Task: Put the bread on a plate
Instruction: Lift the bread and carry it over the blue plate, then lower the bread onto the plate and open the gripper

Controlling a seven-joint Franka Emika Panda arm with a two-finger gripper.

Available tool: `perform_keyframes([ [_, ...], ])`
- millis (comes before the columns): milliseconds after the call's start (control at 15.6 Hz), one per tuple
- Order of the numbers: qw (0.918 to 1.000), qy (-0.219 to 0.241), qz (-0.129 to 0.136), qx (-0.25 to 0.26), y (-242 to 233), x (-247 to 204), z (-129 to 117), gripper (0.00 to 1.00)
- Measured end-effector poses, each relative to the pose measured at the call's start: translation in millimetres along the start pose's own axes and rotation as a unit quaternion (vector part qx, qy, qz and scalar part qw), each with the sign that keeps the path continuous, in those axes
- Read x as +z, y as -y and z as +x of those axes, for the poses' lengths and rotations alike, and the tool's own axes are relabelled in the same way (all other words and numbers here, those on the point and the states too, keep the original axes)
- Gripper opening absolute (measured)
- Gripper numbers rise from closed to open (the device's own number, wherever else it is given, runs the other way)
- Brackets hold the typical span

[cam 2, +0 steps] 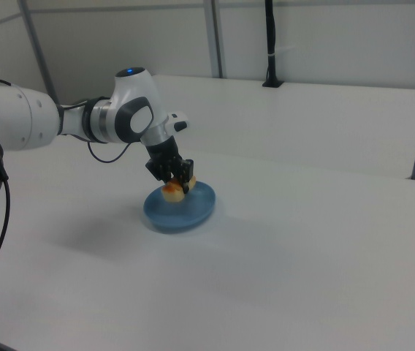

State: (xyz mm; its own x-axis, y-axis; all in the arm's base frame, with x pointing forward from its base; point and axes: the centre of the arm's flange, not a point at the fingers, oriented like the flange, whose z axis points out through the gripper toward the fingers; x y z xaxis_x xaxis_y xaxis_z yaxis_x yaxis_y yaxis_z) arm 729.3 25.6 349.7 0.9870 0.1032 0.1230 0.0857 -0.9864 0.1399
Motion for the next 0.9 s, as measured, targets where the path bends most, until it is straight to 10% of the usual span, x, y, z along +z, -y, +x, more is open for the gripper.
perform_keyframes([
  [192,1.0000,0.004,-0.002,0.000,-1,8,-1,0.41],
  [704,0.9999,0.016,-0.003,-0.002,1,24,-5,0.95],
  [896,0.9999,0.012,-0.005,0.000,-3,18,-3,1.00],
])
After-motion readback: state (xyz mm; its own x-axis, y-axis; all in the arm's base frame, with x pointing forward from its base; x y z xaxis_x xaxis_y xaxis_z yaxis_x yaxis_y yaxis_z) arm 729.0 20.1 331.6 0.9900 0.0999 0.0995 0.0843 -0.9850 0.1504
